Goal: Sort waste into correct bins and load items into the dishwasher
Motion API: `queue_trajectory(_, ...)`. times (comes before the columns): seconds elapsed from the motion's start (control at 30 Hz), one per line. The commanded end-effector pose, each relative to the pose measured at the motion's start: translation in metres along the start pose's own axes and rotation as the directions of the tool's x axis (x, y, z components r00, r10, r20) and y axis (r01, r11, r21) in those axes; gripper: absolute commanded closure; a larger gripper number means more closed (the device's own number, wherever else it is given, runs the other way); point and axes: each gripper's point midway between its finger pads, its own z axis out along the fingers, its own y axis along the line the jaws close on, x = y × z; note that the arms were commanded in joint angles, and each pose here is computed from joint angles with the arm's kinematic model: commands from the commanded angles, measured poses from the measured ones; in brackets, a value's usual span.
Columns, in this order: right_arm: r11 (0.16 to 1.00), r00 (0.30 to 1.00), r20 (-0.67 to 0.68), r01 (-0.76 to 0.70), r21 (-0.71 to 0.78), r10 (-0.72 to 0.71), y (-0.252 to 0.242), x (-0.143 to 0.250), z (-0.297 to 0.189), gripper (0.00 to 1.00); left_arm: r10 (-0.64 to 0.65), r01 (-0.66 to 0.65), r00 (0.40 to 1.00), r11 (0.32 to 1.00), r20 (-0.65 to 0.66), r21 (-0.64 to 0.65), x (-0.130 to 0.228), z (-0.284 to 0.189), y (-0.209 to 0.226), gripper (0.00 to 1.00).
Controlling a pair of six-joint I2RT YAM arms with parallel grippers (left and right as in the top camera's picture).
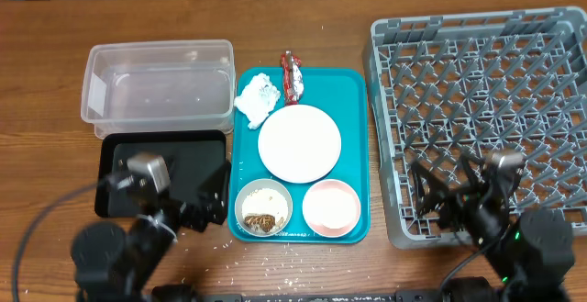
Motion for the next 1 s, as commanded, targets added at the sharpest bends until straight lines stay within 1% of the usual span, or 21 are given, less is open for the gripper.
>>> queue_trajectory(0.0,1.000,0.998,-0.055,-0.017,0.013,0.018,0.009,-0.029,-0.005,0.00,-0.017,0.015,0.995,1.000,-0.097,-0.017,-0.024,0.006,-0.007,0.00)
queue_trajectory(0.1,0.998,0.987,-0.150,-0.047,0.031,0.051,0.012,-0.035,-0.005,0.00,-0.041,0.044,0.988,0.999,-0.152,0.013,-0.037,0.011,-0.017,0.00)
queue_trajectory(0.13,0.998,0.982,-0.180,-0.057,0.038,0.063,0.012,-0.036,-0.004,0.00,-0.068,0.078,0.983,0.996,-0.170,0.052,-0.040,0.014,-0.024,0.00)
queue_trajectory(0.2,0.996,0.969,-0.231,-0.085,0.015,0.086,0.019,-0.033,-0.004,0.00,-0.096,0.122,0.976,0.984,-0.195,0.131,-0.041,0.016,-0.038,0.00)
queue_trajectory(0.23,0.994,0.962,-0.259,-0.103,-0.031,0.091,0.027,-0.031,-0.003,0.00,-0.089,0.123,0.976,0.978,-0.200,0.168,-0.043,0.018,-0.044,0.00)
queue_trajectory(0.27,0.993,0.961,-0.263,-0.108,-0.054,0.090,0.031,-0.031,-0.002,0.00,-0.104,0.147,0.966,0.974,-0.235,0.175,-0.037,0.022,-0.043,0.00)
queue_trajectory(0.33,0.993,0.960,-0.264,-0.108,-0.052,0.091,0.030,-0.033,0.002,0.00,-0.150,0.204,0.927,0.971,-0.343,0.127,-0.012,0.027,-0.037,0.00)
queue_trajectory(0.37,0.992,0.949,-0.296,-0.123,-0.024,0.110,0.024,-0.028,0.009,0.00,-0.163,0.212,0.863,0.976,-0.477,0.049,0.024,0.030,-0.029,0.02)
queue_trajectory(0.4,0.992,0.940,-0.319,-0.130,-0.006,0.121,0.020,-0.024,0.012,0.00,-0.165,0.204,0.839,0.979,-0.519,0.019,0.036,0.030,-0.027,0.04)
queue_trajectory(0.43,0.991,0.932,-0.338,-0.135,0.009,0.130,0.018,-0.021,0.015,0.00,-0.167,0.191,0.812,0.982,-0.559,-0.016,0.049,0.030,-0.024,0.05)
queue_trajectory(0.47,0.989,0.916,-0.373,-0.143,0.038,0.147,0.012,-0.017,0.021,0.00,-0.148,0.143,0.764,0.988,-0.628,-0.060,0.070,0.031,-0.022,0.13)
queue_trajectory(0.5,0.987,0.902,-0.401,-0.150,0.059,0.161,0.008,-0.015,0.027,0.00,-0.133,0.109,0.737,0.991,-0.663,-0.077,0.081,0.031,-0.021,0.15)
queue_trajectory(0.53,0.980,0.888,-0.413,-0.184,0.080,0.200,0.006,-0.017,0.035,0.00,-0.093,0.047,0.668,0.995,-0.739,-0.083,0.107,0.036,-0.033,0.17)
queue_trajectory(0.6,0.969,0.874,-0.418,-0.226,0.104,0.249,0.005,-0.022,0.043,0.00,-0.054,-0.051,0.635,0.993,-0.771,-0.111,0.130,0.048,-0.042,0.19)
queue_trajectory(0.63,0.968,0.870,-0.424,-0.228,0.107,0.252,0.004,-0.021,0.045,0.00,0.005,-0.097,0.611,0.993,-0.792,-0.069,0.150,0.062,-0.062,0.24)
queue_trajectory(0.7,0.967,0.865,-0.431,-0.230,0.111,0.255,0.003,-0.019,0.046,0.00,0.080,-0.130,0.587,0.992,-0.805,0.004,0.170,0.074,-0.084,0.24)
queue_trajectory(0.73,0.967,0.863,-0.435,-0.232,0.109,0.256,0.004,-0.018,0.045,0.08,0.104,-0.169,0.575,0.986,-0.811,0.007,0.180,0.079,-0.086,0.27)
queue_trajectory(0.77,0.966,0.858,-0.444,-0.236,0.108,0.259,0.005,-0.017,0.044,0.14,0.095,-0.197,0.570,0.980,-0.816,-0.023,0.188,0.082,-0.083,0.28)
queue_trajectory(0.8,0.965,0.849,-0.459,-0.234,0.114,0.260,0.004,-0.012,0.042,0.15,0.069,-0.200,0.559,0.978,-0.826,-0.053,0.197,0.087,-0.082,0.28)
queue_trajectory(0.83,0.965,0.844,-0.467,-0.234,0.122,0.264,0.004,-0.010,0.041,0.12,0.063,-0.175,0.534,0.984,-0.843,-0.038,0.208,0.092,-0.088,0.29)
queue_trajectory(0.97,0.963,0.833,-0.483,-0.235,0.130,0.269,0.003,-0.006,0.038,0.12,0.052,-0.203,0.469,0.978,-0.882,-0.051,0.233,0.098,-0.080,0.44)
